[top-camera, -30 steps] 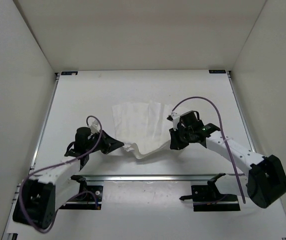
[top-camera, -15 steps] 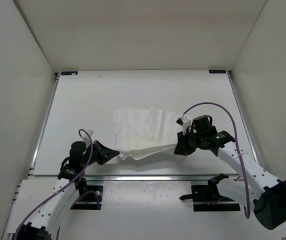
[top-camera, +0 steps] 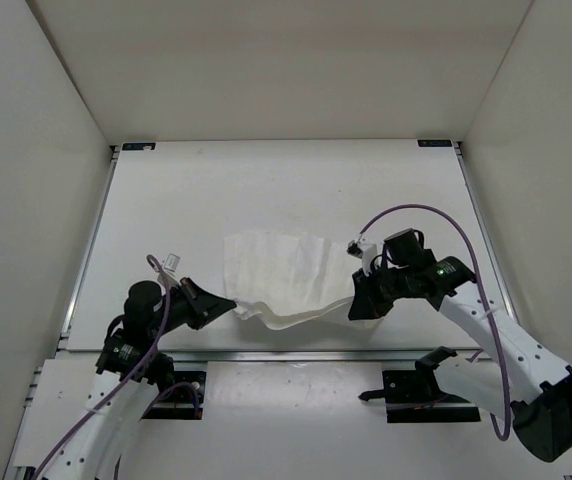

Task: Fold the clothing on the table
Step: Fold the skirt

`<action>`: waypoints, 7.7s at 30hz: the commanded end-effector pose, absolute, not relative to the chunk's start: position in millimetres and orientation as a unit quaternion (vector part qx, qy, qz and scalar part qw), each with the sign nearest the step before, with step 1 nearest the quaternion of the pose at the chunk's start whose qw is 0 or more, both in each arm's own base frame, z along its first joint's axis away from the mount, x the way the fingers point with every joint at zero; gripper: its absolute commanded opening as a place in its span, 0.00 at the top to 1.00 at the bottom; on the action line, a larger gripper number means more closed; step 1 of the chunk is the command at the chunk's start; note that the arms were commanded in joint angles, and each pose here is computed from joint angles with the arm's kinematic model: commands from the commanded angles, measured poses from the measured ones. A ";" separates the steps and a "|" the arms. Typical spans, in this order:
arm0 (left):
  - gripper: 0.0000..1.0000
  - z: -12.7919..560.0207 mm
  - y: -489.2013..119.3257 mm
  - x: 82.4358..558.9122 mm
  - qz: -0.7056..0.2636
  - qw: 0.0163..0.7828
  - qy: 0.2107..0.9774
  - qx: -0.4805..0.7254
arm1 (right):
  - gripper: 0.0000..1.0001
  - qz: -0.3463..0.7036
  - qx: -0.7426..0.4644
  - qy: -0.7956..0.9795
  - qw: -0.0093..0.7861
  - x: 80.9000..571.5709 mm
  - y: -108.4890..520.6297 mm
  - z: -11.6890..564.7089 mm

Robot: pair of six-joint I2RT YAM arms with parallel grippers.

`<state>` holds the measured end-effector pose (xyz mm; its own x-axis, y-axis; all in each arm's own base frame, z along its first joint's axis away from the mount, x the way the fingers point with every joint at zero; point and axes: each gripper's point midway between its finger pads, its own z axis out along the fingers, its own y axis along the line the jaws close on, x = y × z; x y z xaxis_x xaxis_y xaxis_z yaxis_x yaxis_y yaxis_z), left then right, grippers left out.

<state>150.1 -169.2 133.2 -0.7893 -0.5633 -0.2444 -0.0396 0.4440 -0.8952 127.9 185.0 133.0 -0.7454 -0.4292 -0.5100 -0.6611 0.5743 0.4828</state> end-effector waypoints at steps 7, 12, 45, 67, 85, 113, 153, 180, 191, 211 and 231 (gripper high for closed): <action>1.00 181.7 -170.2 151.6 -0.508 0.286 0.794 -0.171 | 1.00 0.377 -0.282 0.856 0.212 124.4 173.8 161.8; 1.00 163.4 -170.1 178.7 -0.509 0.295 0.784 -0.199 | 0.99 0.397 -0.249 0.859 0.206 141.7 172.7 156.9; 0.29 141.0 -158.5 396.7 -0.406 0.345 0.833 -0.148 | 0.38 0.348 -0.088 0.866 0.347 398.5 130.2 154.0; 0.42 64.3 -182.2 414.2 -0.261 0.303 0.914 -0.064 | 0.46 0.340 -0.072 0.902 0.255 357.9 151.1 64.4; 1.00 69.4 -200.0 418.1 -0.268 0.290 0.918 -0.035 | 0.99 0.352 -0.092 0.889 0.279 352.9 158.2 96.2; 0.49 61.2 -213.7 418.9 -0.255 0.306 0.917 -0.024 | 1.00 0.376 -0.135 0.861 0.314 305.6 176.7 150.1; 1.00 193.9 -166.0 293.0 -0.367 0.418 0.830 -0.036 | 1.00 0.371 -0.148 0.825 0.399 226.9 146.8 226.5; 1.00 107.8 -170.2 399.5 -0.322 0.346 0.880 -0.056 | 1.00 0.302 0.001 0.907 0.294 354.8 117.5 109.4; 0.77 77.7 -178.5 428.5 -0.317 0.313 0.893 -0.063 | 0.83 0.212 0.036 0.944 0.249 394.4 104.7 62.8; 0.42 74.9 -177.8 303.7 -0.332 0.291 0.895 -0.062 | 0.26 0.291 0.245 0.872 0.308 253.4 81.0 87.4; 0.45 36.3 -184.6 280.2 -0.317 0.251 0.912 -0.062 | 1.00 0.381 0.310 0.835 0.247 245.9 99.3 41.3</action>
<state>281.8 -187.5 36.3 -0.8761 -0.2670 -0.4014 0.0437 0.7853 -0.6176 235.3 100.4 31.7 -0.7046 0.6963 -0.1370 0.3725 0.5272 0.7638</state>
